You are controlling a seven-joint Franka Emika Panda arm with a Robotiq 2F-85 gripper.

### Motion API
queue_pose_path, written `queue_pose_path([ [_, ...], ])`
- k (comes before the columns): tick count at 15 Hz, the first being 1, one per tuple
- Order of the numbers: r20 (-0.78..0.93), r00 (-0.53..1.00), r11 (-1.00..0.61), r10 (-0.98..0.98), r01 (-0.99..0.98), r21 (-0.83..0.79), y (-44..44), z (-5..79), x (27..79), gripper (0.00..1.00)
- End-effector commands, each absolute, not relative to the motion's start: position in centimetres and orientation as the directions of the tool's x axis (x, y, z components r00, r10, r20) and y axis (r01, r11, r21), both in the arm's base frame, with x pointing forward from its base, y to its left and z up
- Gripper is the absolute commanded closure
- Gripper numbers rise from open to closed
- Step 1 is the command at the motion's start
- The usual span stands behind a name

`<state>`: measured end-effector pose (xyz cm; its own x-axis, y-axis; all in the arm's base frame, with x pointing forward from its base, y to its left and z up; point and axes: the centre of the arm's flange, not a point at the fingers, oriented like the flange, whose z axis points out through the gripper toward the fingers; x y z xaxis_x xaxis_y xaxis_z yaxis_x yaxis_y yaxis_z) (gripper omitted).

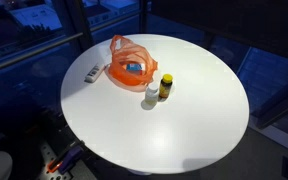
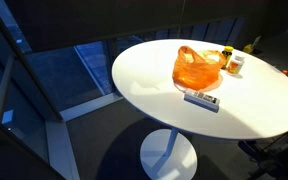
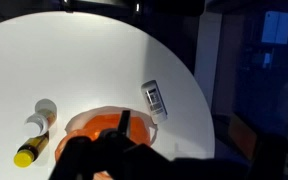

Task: Pick up the white bottle on the left side of the table and put it in the orange plastic bag.

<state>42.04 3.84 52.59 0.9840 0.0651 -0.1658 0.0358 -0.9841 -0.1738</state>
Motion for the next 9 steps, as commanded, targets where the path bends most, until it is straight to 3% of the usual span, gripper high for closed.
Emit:
queue_pose_path([
  [1, -0.165, 0.984, -0.984, 0.065, 0.036, -0.174, 3.8, 52.6, 42.0, 0.00],
  [9, -0.164, 0.986, -0.988, 0.036, 0.010, -0.156, 4.9, 52.4, 42.5, 0.00],
])
